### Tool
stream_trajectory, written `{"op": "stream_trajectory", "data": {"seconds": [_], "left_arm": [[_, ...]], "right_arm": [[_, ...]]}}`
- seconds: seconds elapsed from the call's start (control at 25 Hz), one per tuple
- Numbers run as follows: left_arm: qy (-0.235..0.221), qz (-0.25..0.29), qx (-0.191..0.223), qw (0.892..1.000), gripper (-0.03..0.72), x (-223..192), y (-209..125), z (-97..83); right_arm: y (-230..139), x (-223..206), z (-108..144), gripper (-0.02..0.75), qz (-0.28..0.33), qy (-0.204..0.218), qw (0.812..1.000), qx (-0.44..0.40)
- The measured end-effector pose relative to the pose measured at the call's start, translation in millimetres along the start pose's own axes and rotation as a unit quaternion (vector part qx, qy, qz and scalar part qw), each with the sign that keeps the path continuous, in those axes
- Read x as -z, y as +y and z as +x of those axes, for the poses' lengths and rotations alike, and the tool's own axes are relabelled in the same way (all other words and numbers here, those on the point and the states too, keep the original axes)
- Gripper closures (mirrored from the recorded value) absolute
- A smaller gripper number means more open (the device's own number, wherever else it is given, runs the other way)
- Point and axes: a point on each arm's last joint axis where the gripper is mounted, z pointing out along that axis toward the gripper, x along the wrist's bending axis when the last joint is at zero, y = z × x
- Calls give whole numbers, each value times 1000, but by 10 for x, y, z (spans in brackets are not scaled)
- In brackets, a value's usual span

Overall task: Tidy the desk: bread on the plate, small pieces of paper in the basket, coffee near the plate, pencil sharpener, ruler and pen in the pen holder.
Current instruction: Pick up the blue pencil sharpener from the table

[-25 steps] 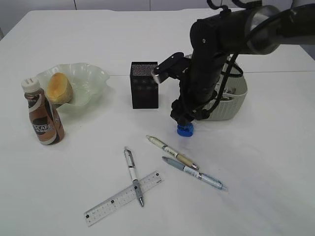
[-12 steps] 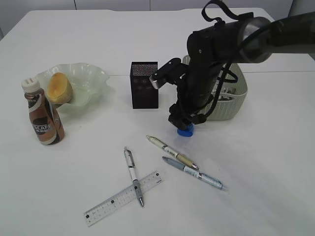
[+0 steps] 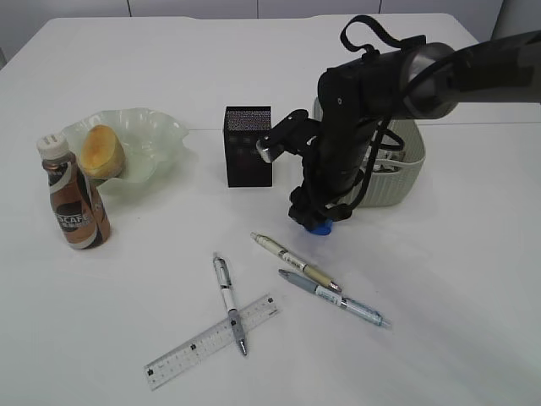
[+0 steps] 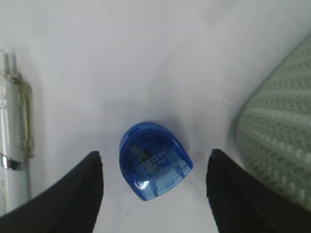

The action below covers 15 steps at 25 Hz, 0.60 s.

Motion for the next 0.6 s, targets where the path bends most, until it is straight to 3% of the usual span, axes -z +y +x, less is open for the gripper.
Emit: {"op": "stream_trajectory", "data": {"seconds": [0.6], "left_arm": [[0, 0, 0, 1000, 254, 0, 0, 0]], "right_arm": [[-5, -100, 14, 246, 2, -2, 1000, 8]]}}
